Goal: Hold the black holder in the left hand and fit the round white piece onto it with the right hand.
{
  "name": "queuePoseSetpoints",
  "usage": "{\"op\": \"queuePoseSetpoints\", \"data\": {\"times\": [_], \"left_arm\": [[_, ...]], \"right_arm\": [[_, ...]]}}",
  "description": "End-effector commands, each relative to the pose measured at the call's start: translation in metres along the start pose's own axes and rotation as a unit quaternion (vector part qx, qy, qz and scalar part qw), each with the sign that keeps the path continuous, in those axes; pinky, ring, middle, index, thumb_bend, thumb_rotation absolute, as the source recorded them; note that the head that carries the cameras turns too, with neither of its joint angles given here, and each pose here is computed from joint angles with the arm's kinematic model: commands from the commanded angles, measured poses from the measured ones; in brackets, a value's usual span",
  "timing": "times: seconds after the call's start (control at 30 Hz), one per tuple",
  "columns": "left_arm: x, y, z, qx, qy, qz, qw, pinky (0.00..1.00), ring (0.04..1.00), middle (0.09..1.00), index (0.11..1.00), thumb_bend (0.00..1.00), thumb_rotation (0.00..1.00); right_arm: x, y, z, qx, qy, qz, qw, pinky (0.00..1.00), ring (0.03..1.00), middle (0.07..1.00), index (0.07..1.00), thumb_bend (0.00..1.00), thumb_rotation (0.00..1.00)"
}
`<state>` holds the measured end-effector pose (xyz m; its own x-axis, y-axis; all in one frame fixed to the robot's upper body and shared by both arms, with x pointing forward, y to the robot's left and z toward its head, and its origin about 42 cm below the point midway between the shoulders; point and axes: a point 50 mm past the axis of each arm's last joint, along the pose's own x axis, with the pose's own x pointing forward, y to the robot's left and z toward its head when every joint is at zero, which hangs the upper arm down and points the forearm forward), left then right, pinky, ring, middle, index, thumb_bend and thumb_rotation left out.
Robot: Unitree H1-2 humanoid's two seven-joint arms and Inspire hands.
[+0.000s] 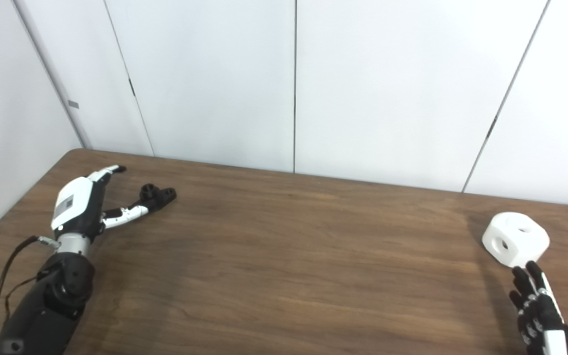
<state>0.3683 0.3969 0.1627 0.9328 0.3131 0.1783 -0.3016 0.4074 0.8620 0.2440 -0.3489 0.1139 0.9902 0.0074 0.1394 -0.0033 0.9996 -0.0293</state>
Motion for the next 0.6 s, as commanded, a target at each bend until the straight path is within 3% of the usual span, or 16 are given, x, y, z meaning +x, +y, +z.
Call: {"op": "queuePoseSetpoints", "data": {"times": [0.0,0.27,0.57], "left_arm": [[0.018,0.021,0.011,0.018,-0.016,0.032,0.999,0.99,0.942,0.901,0.807,0.95,0.47],[0.027,0.010,0.017,0.011,0.009,-0.005,1.000,1.00,0.983,0.926,0.773,0.93,0.45],[0.036,-0.001,0.015,0.001,0.021,-0.009,1.000,1.00,0.967,0.913,0.750,0.91,0.41]], "right_arm": [[-0.025,0.009,-0.025,0.024,0.042,-0.014,0.999,1.00,1.000,0.968,1.000,0.69,0.94],[-0.026,0.010,-0.025,0.018,0.042,-0.014,0.999,1.00,0.998,0.972,1.000,0.70,0.94],[-0.027,0.013,-0.023,0.025,0.039,-0.013,0.999,1.00,1.000,0.968,1.000,0.68,0.92]]}}
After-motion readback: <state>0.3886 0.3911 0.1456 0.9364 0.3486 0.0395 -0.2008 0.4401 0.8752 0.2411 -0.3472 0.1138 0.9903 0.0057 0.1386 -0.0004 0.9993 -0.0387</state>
